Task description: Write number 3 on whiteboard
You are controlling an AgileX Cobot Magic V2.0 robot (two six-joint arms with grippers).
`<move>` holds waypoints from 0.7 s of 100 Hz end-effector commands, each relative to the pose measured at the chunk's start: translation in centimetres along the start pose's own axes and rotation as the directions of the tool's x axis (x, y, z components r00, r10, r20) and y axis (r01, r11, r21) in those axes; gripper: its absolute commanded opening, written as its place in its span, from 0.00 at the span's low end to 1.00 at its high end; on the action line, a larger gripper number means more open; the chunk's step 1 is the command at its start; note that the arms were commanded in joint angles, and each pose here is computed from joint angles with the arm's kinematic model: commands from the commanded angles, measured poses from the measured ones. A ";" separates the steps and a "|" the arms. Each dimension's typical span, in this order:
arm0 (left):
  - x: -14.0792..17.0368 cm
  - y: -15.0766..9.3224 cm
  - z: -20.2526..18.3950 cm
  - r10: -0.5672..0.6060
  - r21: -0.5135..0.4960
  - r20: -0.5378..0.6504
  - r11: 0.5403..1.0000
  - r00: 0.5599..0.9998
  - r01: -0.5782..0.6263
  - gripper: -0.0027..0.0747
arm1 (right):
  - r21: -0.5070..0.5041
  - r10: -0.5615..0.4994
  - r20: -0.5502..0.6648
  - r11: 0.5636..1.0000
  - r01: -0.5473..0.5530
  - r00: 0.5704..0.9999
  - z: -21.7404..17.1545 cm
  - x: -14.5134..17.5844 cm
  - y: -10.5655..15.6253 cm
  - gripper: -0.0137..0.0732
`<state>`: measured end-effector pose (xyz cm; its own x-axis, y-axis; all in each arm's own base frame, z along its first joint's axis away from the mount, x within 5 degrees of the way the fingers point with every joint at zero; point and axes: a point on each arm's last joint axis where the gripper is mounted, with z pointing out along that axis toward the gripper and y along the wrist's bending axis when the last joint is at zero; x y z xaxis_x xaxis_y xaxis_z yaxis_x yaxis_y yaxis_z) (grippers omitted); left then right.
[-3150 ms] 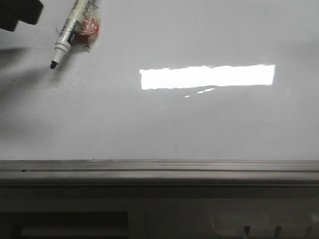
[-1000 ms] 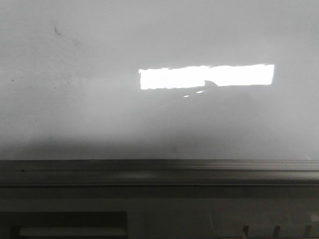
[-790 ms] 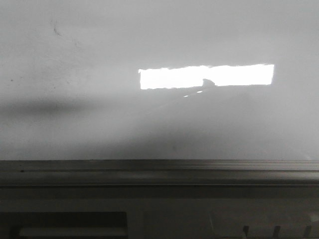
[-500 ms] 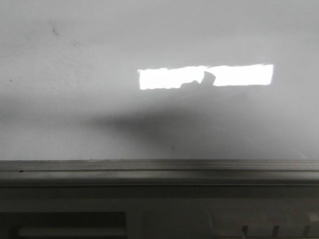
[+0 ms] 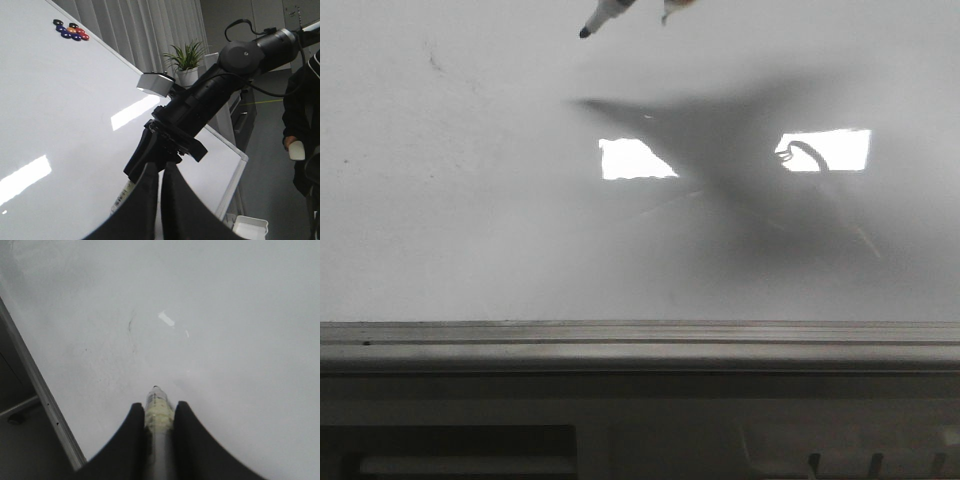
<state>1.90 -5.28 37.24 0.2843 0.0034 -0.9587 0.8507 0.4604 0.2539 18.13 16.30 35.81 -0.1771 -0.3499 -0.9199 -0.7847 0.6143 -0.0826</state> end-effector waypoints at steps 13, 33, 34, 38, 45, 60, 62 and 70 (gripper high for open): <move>0.0 0.3 0.2 -0.040 -0.030 0.029 0.999 0.999 0.041 0.01 | 0.084 -0.037 0.065 0.996 0.032 0.997 0.5 -1.1 -1.1 0.09; 0.1 0.3 0.2 -0.041 -0.030 0.027 0.999 0.999 0.041 0.01 | 0.129 -0.055 0.020 0.990 0.052 0.998 0.7 -0.5 -2.5 0.09; 0.1 0.3 0.2 -0.041 -0.030 0.027 0.999 0.999 0.041 0.01 | 0.130 -0.053 0.019 0.990 0.051 0.998 0.6 -0.4 -2.5 0.09; 0.1 0.3 0.2 -0.041 -0.030 0.027 0.999 0.999 0.041 0.01 | 0.145 -0.053 0.004 0.988 0.052 0.999 0.5 -0.2 -3.0 0.09; 0.1 0.3 0.2 -0.041 -0.030 0.027 0.999 0.999 0.041 0.01 | 0.160 -0.046 -0.026 0.986 0.050 0.999 0.3 0.2 -3.7 0.09; 0.1 0.3 0.2 -0.041 -0.029 0.025 0.999 0.999 0.041 0.01 | 0.140 -0.004 -0.100 0.990 0.019 0.995 -0.4 1.0 -4.2 0.09; 0.1 0.3 0.2 -0.041 -0.029 0.025 0.999 0.999 0.041 0.01 | 0.134 0.003 -0.110 0.991 0.012 0.994 -0.4 1.2 -4.2 0.09; 0.1 0.3 0.2 -0.041 -0.029 0.025 0.999 0.999 0.041 0.01 | 0.123 0.033 -0.109 0.992 -0.020 0.994 -0.5 1.5 -3.9 0.09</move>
<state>2.06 -5.51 36.10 0.2554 0.0217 -0.9666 0.8592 0.4534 0.2372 20.45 13.70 34.40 -0.2950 -0.4074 -0.8643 -0.7272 0.6825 -0.0735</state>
